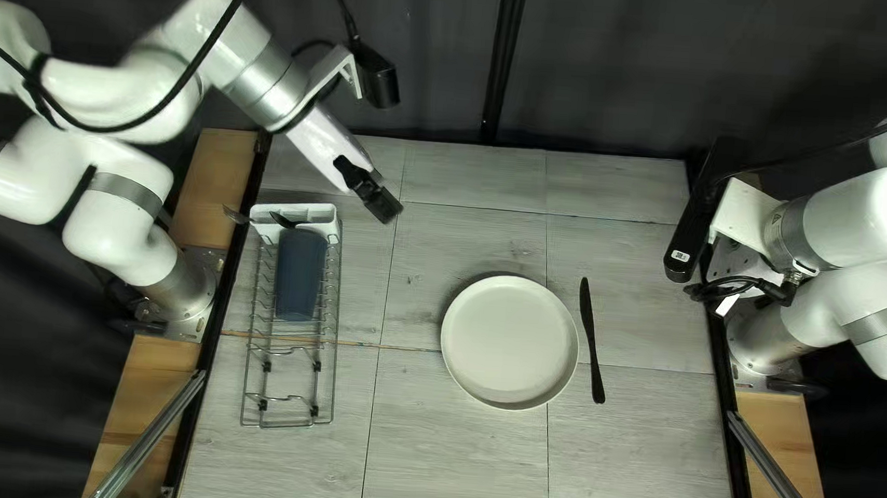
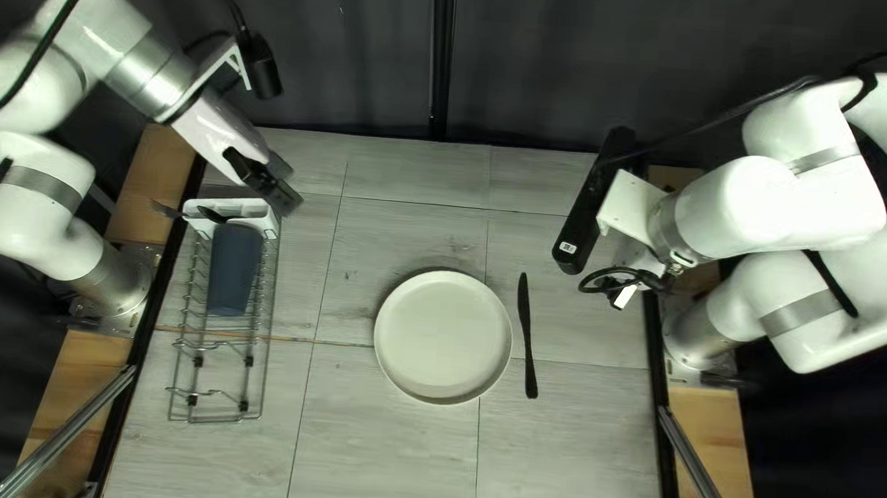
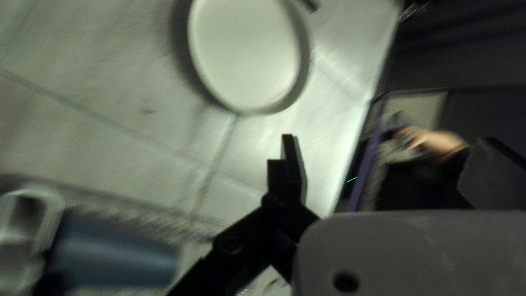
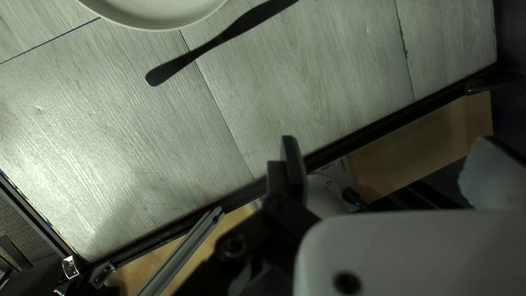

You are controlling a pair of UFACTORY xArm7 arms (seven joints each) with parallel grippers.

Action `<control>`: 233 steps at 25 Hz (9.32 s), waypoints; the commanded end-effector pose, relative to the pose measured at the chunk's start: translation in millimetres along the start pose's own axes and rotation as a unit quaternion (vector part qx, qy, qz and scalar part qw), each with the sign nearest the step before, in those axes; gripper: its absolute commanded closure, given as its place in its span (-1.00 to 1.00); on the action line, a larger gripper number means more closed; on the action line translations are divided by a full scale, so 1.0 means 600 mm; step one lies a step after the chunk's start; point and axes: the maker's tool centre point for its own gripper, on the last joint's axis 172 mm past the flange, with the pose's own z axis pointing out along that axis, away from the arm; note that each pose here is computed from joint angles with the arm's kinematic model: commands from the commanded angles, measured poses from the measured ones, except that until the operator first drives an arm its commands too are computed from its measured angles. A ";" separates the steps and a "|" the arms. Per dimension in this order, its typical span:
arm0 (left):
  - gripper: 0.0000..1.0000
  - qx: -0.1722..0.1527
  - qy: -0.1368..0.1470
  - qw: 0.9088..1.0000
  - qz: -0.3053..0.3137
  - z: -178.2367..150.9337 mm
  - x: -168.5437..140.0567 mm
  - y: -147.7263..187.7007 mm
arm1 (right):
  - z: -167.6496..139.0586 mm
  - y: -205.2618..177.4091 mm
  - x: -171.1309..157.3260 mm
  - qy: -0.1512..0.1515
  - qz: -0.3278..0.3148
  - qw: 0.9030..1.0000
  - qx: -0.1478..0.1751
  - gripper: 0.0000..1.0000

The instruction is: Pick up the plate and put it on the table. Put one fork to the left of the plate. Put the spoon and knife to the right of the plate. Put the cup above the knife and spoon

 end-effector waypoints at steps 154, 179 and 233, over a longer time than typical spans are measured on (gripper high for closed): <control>1.00 0.093 -0.097 0.689 0.712 0.155 -0.001 0.048 | 0.000 0.000 0.000 0.000 0.000 1.000 0.000 -1.00; 1.00 0.091 -0.083 0.531 0.838 0.164 -0.041 0.132 | 0.000 0.000 0.000 0.000 0.000 1.000 0.000 -1.00; 1.00 0.091 -0.083 0.531 0.838 0.164 -0.041 0.132 | 0.029 -0.172 0.138 0.096 -0.056 0.981 0.158 -1.00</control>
